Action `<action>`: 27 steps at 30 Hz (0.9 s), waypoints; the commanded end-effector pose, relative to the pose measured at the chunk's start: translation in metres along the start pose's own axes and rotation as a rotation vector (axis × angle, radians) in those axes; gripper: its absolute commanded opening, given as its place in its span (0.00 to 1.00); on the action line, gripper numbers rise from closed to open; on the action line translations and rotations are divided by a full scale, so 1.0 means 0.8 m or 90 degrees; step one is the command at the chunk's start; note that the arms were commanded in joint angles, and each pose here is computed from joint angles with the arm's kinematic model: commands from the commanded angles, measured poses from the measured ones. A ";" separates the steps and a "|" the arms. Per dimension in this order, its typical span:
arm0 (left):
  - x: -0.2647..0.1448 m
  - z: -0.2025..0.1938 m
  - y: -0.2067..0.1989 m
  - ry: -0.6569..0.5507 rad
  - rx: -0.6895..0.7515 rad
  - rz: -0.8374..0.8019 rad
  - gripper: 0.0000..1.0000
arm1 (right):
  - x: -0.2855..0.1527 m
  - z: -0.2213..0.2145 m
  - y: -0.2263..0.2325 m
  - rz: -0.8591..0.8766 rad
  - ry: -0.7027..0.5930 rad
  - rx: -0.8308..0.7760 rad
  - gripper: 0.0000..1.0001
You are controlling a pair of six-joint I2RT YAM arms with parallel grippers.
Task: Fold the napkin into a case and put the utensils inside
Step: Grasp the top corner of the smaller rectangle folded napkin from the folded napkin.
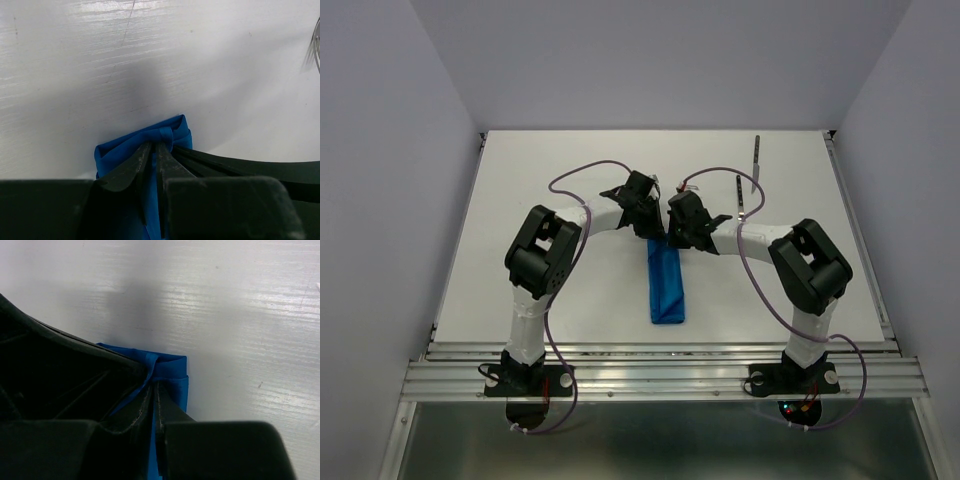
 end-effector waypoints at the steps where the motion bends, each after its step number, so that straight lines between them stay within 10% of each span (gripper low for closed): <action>1: 0.005 0.003 -0.010 -0.004 0.014 -0.013 0.20 | -0.012 0.011 0.029 0.038 -0.018 -0.001 0.10; 27: -0.082 0.050 -0.052 -0.089 0.036 -0.039 0.32 | -0.107 0.019 0.016 0.021 -0.071 -0.005 0.35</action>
Point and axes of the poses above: each gripper's point midway between its finger pads, its own x axis out along the fingers, its own y axis along the line the jaws close on, z = x × y, the point moved 1 cm from there along -x, back along the fingers, and after that the axes turned 11 degrees about x, right-handed, at the moved point
